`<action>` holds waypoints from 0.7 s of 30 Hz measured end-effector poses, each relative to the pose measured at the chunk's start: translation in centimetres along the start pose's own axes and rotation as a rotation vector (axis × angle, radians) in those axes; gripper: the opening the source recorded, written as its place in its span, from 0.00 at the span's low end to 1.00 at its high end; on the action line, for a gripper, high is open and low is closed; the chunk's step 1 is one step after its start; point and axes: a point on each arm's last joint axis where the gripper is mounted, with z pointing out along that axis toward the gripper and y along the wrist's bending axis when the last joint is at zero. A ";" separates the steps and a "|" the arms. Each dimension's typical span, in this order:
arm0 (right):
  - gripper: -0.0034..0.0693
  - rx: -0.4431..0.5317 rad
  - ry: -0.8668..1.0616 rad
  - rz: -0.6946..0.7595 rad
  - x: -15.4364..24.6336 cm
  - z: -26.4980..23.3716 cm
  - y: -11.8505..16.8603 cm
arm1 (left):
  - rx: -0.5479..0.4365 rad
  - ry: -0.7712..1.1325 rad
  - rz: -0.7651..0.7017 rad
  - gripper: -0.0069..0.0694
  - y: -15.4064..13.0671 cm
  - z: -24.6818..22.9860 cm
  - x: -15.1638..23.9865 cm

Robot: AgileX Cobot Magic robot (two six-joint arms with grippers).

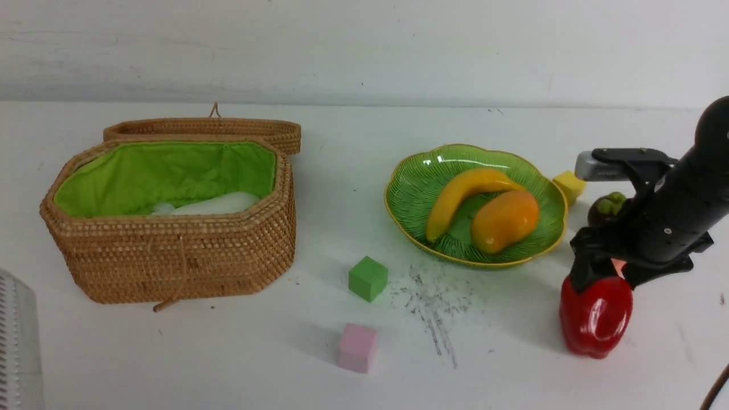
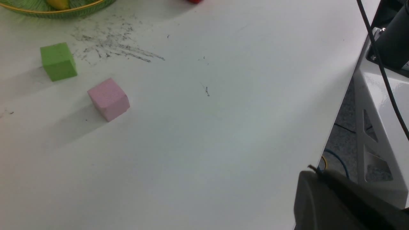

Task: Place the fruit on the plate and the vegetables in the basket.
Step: Grab a mountain bell pepper with your right arm and put it into the left basket

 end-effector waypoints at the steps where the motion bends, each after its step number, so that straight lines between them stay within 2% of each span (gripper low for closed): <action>1: 0.85 -0.007 0.019 -0.006 0.2 0.0 0.1 | 0.001 0.000 -0.001 0.10 0.0 0.0 0.0; 8: 0.86 -0.014 0.072 -0.039 0.9 -0.7 0.2 | 0.008 -0.002 -0.008 0.10 -0.1 0.0 0.0; 16: 0.86 0.003 -0.057 0.153 0.9 -3.6 0.6 | 0.009 -0.003 -0.009 0.11 -0.1 0.0 0.0; 21: 0.86 -0.015 -0.004 0.307 2.6 -5.7 1.8 | 0.009 -0.003 -0.004 0.11 -0.1 0.0 0.0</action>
